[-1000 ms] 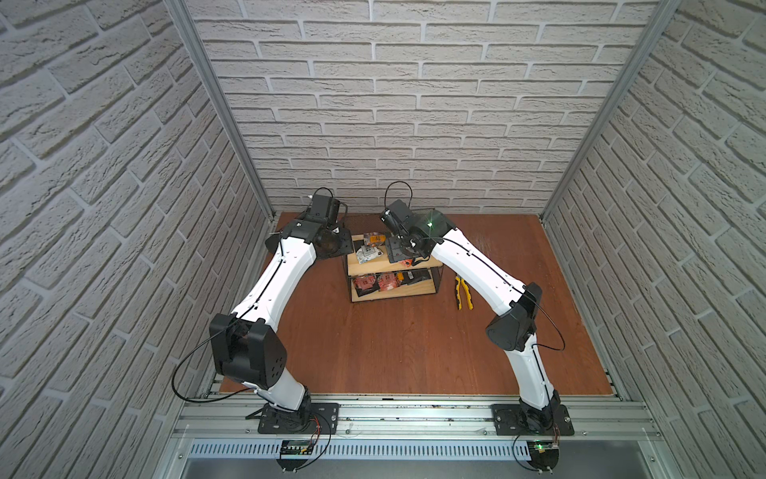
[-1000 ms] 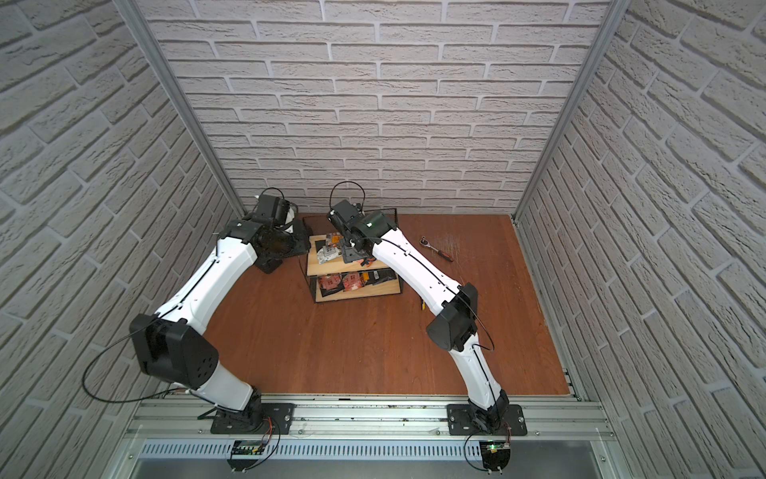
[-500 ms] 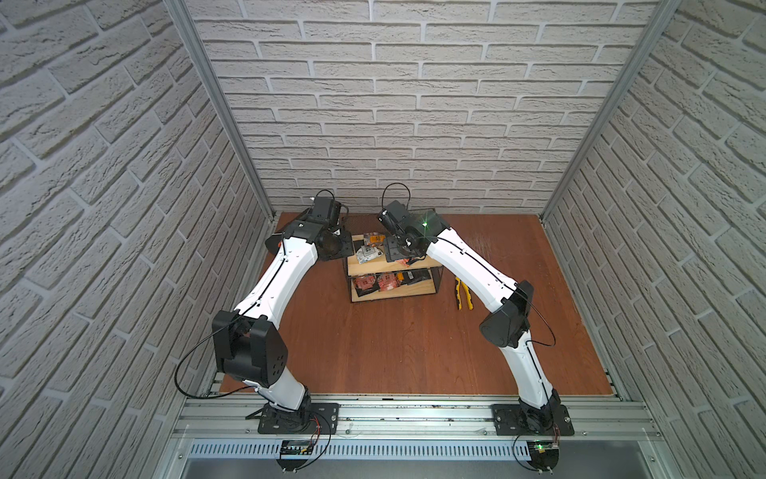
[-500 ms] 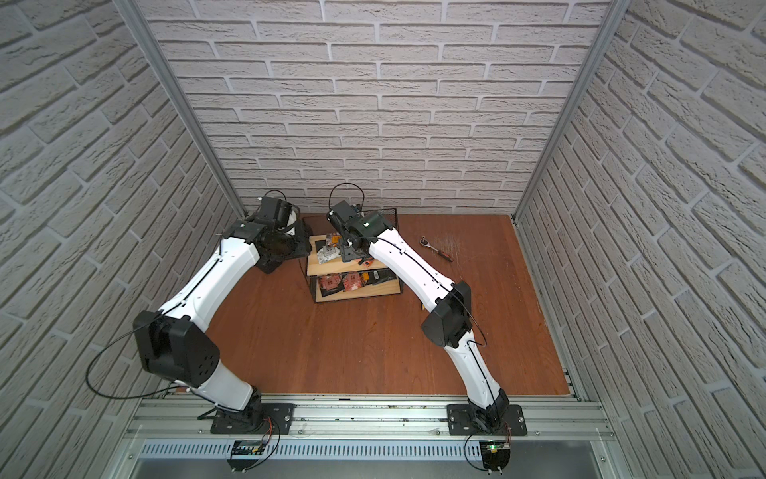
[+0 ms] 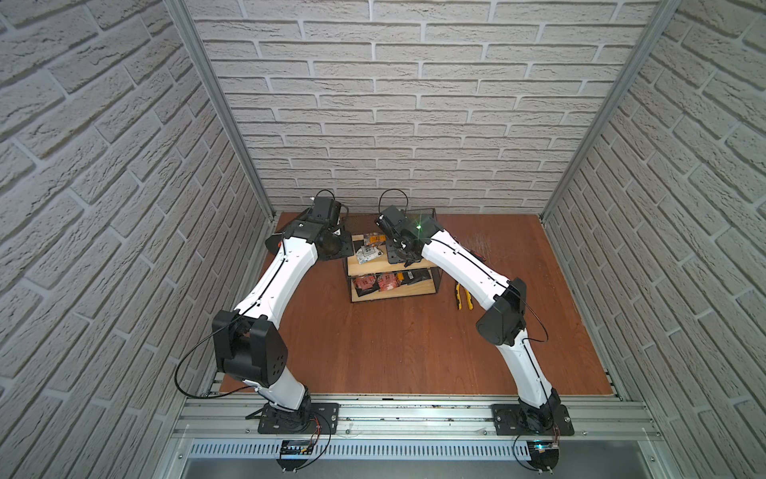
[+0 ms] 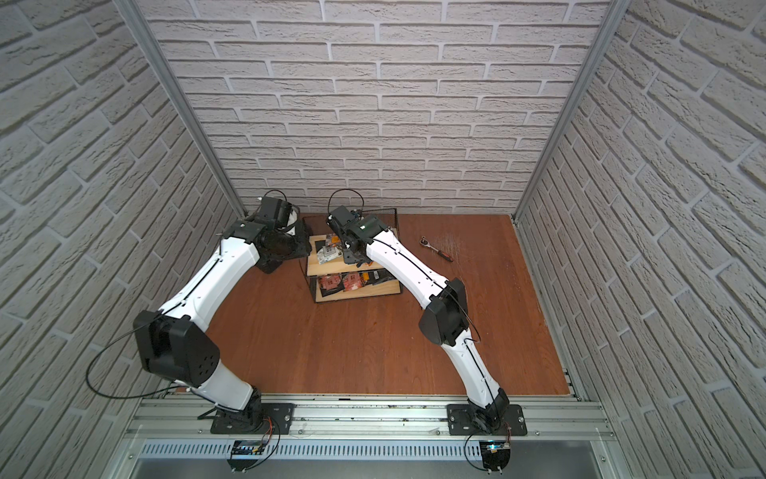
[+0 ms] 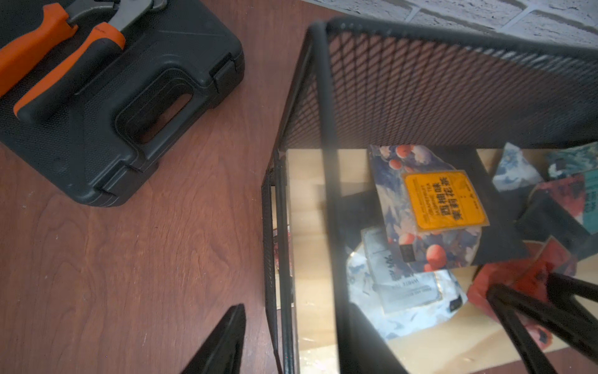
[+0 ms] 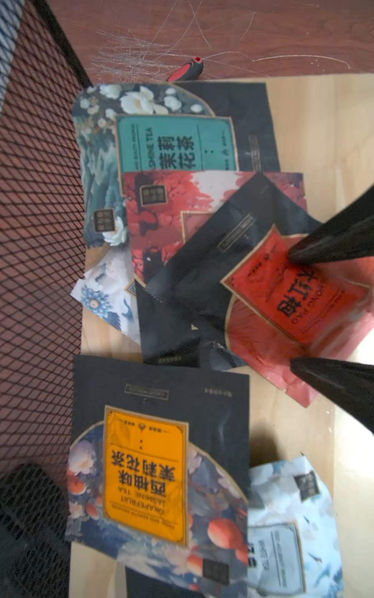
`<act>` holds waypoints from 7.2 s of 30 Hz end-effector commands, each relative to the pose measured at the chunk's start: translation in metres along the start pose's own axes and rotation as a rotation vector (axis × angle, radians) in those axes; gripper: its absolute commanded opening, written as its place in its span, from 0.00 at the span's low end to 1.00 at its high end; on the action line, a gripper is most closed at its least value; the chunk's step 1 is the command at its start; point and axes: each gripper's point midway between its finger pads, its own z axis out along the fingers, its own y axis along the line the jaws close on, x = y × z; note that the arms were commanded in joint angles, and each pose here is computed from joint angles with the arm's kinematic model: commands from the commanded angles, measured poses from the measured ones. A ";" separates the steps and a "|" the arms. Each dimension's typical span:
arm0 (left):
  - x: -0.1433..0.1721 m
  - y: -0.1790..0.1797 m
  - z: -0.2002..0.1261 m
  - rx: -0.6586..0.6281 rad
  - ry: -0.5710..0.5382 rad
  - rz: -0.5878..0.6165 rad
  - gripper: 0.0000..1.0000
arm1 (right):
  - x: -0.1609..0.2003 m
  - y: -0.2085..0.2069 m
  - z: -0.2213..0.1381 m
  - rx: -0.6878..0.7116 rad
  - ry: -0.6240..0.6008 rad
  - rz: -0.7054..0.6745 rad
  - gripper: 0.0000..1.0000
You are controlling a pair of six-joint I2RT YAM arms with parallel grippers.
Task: Remove the tea bags from the shelf
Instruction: Pick up the tea bag from the shelf, then place the tea bag at the center of the board, then pick up the tea bag from the shelf.
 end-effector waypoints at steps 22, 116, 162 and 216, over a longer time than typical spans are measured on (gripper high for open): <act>-0.006 -0.002 0.009 0.009 0.000 0.020 0.52 | -0.019 -0.017 -0.074 -0.092 -0.111 0.079 0.08; -0.011 -0.008 0.010 0.024 0.003 0.044 0.36 | -0.024 -0.019 -0.068 -0.090 -0.130 -0.092 0.63; -0.012 -0.007 0.012 0.026 0.011 0.047 0.35 | 0.008 -0.016 0.017 -0.109 0.093 -0.067 0.11; -0.017 -0.010 0.014 0.036 0.009 0.045 0.35 | 0.020 -0.018 0.021 -0.101 0.153 -0.222 0.69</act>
